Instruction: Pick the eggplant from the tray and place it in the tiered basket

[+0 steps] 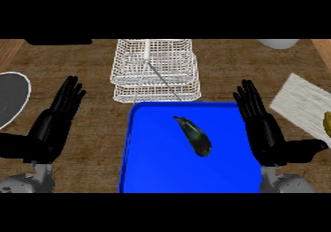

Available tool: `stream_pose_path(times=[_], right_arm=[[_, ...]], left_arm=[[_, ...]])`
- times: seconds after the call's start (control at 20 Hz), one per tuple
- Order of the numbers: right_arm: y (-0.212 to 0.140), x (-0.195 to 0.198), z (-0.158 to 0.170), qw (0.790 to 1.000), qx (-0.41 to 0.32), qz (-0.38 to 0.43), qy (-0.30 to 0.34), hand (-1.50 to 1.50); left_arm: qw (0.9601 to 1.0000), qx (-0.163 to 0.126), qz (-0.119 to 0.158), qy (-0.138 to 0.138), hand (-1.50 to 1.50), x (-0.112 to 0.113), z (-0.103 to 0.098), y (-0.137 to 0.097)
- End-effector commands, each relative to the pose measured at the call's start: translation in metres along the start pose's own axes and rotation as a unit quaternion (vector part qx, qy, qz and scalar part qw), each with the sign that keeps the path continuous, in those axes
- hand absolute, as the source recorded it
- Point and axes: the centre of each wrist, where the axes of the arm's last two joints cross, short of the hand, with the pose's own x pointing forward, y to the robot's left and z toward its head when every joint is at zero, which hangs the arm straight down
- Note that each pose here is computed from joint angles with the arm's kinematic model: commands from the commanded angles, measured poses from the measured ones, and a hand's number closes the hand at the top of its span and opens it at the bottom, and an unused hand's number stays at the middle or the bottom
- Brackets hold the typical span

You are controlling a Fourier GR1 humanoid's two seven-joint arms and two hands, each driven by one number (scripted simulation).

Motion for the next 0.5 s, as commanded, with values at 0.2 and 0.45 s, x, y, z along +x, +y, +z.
stream_pose_path(times=[0.2,0.45], right_arm=[[-0.02,0.073,-0.076,0.983,0.013,0.18,-0.042,1.5],[-0.066,0.016,-0.066,0.94,-0.276,0.178,0.09,-1.5]], left_arm=[[0.9857,0.071,-0.078,0.132,0.0,-0.067,0.032,0.013],[0.9807,0.087,-0.071,0.16,0.0,-0.081,0.046,0.006]])
